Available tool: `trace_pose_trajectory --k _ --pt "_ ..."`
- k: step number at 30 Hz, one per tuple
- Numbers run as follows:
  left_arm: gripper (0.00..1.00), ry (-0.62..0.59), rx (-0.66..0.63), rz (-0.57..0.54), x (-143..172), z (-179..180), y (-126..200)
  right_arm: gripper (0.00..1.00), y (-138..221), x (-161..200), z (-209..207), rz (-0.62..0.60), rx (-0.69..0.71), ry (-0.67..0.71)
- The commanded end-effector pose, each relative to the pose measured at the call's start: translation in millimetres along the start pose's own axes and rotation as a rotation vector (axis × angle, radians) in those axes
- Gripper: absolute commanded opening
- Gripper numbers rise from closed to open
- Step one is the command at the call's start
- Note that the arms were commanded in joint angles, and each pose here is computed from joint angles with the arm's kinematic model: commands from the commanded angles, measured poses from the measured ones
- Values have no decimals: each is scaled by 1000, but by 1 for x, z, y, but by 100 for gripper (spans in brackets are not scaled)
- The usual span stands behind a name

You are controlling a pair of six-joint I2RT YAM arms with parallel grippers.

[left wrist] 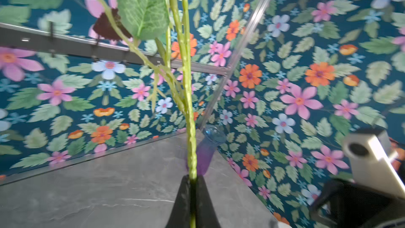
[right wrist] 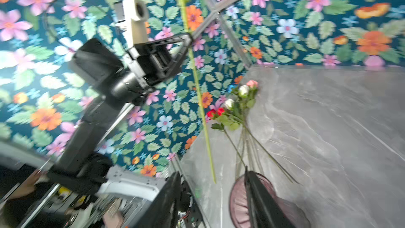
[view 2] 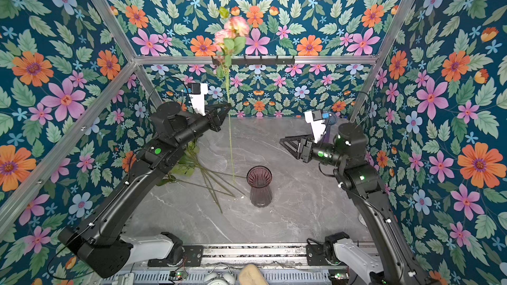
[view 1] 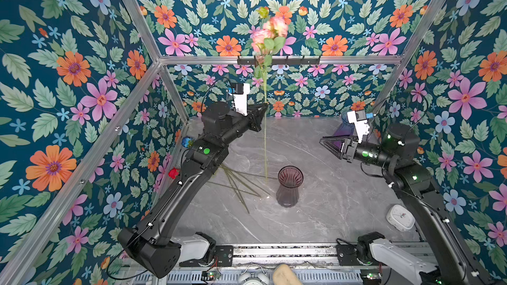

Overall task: Arrange flowers in a vase
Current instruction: Place the flower in the vase.

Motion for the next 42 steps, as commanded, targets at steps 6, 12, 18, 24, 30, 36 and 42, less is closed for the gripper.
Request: trace_pose_trajectory --k 6,12,18,24,30,36,42 --pt "0 -99 319 -51 -6 -71 6 41 -45 -33 48 72 -208 59" --pt "0 -100 408 -51 -3 -92 7 40 -50 -50 51 20 -163 78" --pt "0 -87 472 -46 7 -109 4 27 -54 -53 44 3 -119 69" --pt "0 -98 472 -48 8 -112 7 0 -54 -52 39 -9 -86 64" --pt "67 -88 325 -15 13 -97 4 0 -47 -54 44 -46 -73 97" --pt "90 -108 -36 63 24 -58 25 0 -20 -71 73 -129 5 236" --pt "96 -86 -260 135 69 -24 51 0 -2 -83 90 -199 70 352"
Point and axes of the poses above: each gripper's point midway between its finger pads, its own y axis back along the fingers, its own z axis along the line the jaws close on, x = y × z, the point moved 7 cm from there along y, back along the fingers, and after that the axes turned 10 degrees about -y, right-handed, at the moved point
